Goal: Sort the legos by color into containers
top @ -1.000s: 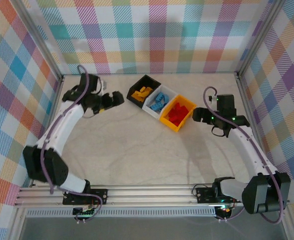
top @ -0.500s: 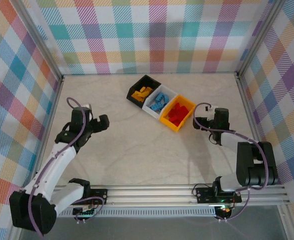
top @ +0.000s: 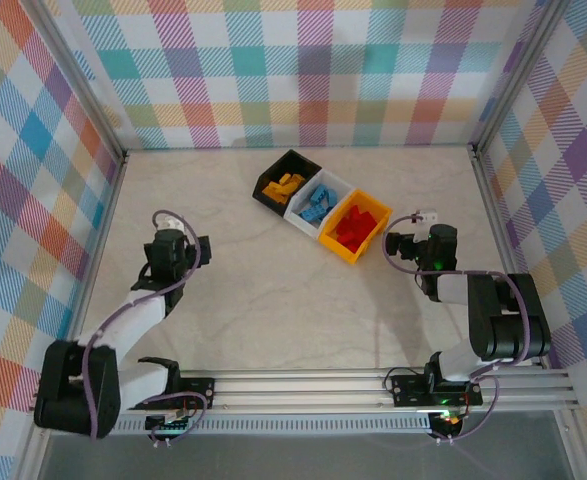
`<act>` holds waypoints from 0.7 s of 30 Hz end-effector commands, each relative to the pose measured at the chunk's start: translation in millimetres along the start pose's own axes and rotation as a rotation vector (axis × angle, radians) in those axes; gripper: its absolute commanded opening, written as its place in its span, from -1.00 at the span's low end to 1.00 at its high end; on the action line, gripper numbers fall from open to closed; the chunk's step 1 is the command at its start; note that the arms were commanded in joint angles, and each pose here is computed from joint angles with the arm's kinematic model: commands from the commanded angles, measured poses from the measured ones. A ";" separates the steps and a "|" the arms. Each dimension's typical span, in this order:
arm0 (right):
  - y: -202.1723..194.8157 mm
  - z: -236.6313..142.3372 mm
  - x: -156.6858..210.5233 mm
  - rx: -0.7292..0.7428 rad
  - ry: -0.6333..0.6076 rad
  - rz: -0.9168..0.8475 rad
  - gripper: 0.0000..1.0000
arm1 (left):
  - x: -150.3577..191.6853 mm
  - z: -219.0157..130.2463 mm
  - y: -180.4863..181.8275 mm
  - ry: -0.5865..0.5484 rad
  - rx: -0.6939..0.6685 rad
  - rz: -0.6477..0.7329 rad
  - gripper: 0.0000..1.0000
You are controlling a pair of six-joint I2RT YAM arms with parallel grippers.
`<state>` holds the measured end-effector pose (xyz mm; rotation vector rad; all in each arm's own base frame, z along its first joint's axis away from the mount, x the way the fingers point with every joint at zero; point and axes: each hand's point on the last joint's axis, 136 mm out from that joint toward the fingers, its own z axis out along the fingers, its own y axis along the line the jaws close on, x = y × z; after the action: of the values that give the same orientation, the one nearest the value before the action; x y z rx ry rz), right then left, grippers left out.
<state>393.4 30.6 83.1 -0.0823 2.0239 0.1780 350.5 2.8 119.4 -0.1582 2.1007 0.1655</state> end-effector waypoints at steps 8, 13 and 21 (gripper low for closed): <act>-6.1 -0.4 -12.1 0.019 -0.060 0.010 0.99 | -3.5 44.7 -29.1 -0.064 0.127 0.045 1.00; -6.0 0.0 -12.5 0.020 -0.061 0.013 0.99 | 3.2 51.6 -41.7 -0.083 0.190 0.050 1.00; -5.4 -0.3 -11.4 0.016 -0.059 0.009 0.99 | 13.0 54.3 -35.3 -0.116 0.205 0.007 1.00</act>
<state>396.9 26.4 88.8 -0.0679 1.9969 0.1626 391.7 -21.5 70.3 -0.0173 2.0507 0.0021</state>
